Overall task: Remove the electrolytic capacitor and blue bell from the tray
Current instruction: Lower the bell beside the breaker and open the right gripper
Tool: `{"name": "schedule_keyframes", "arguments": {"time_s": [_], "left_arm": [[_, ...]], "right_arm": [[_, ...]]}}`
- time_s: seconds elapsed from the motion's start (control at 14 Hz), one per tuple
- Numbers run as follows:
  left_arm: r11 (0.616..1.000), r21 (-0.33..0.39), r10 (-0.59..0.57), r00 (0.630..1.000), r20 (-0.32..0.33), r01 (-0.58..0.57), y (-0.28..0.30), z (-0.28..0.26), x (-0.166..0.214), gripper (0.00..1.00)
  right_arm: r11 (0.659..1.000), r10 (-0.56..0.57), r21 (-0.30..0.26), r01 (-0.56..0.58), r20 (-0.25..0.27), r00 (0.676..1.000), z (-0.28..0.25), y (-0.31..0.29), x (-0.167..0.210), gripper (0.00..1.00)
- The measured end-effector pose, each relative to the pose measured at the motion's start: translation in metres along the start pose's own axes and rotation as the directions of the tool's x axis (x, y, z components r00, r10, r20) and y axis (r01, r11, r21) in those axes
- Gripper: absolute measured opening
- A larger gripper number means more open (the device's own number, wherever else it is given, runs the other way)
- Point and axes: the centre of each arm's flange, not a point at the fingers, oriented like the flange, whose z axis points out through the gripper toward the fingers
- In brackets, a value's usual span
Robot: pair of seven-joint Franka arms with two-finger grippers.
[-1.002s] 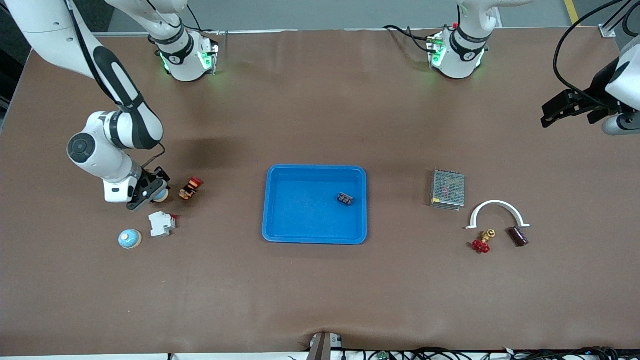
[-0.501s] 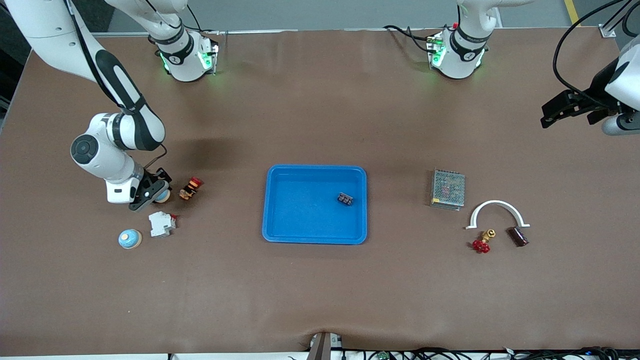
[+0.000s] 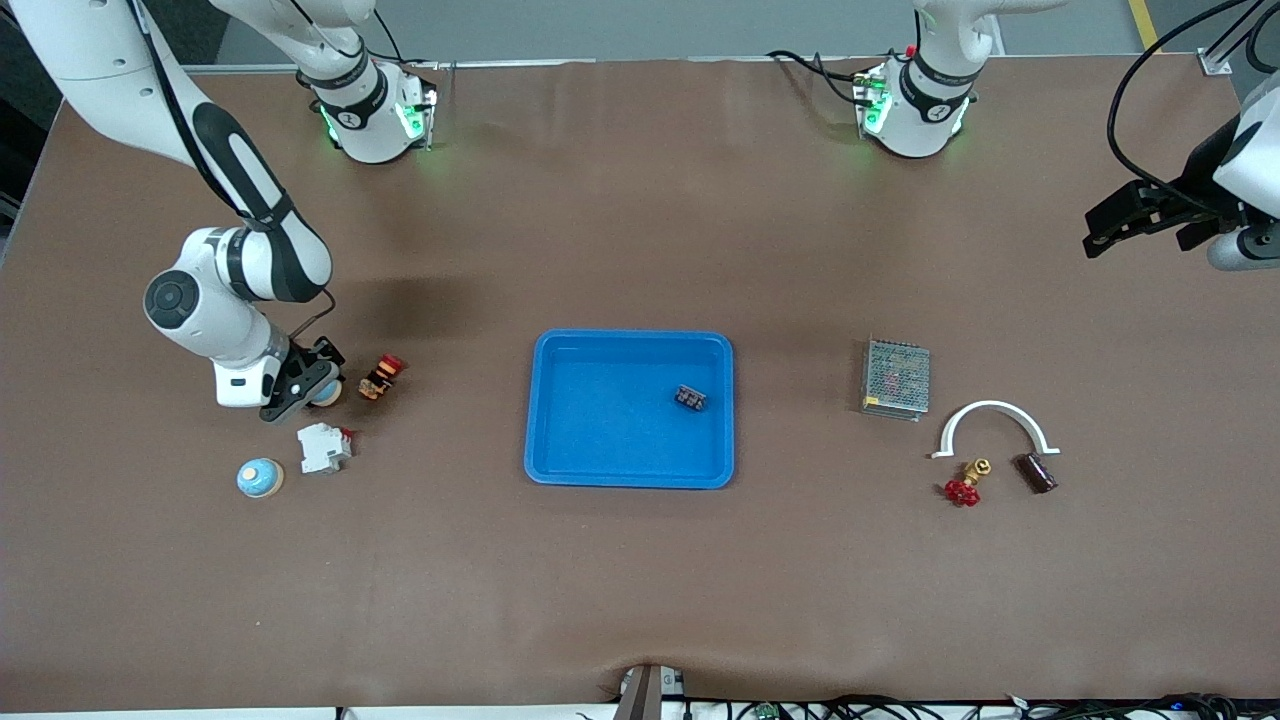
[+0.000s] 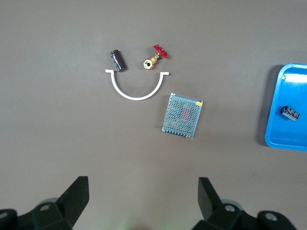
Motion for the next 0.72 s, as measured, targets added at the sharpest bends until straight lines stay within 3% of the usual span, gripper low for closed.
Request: {"name": "schedule_keyframes", "arguments": {"time_s": [0.5, 0.64, 0.72], "left_arm": [[1.0, 0.0, 0.006, 1.0, 0.0, -0.006, 0.0031, -0.0001, -0.0004, 1.0], [1.0, 0.0, 0.006, 1.0, 0.0, -0.006, 0.0033, -0.0002, -0.0005, 1.0], [1.0, 0.0, 0.006, 1.0, 0.0, -0.006, 0.0033, -0.0002, -0.0005, 1.0]], "right_arm": [[1.0, 0.0, 0.0, 0.0, 0.0, 1.0, 0.0009, -0.0006, -0.0004, 0.66], [1.0, 0.0, -0.001, 0.0, -0.001, 1.0, 0.0008, -0.0005, -0.0003, 0.68], [1.0, 0.0, -0.001, 0.0, -0.001, 1.0, 0.0008, -0.0004, -0.0003, 0.75]]}}
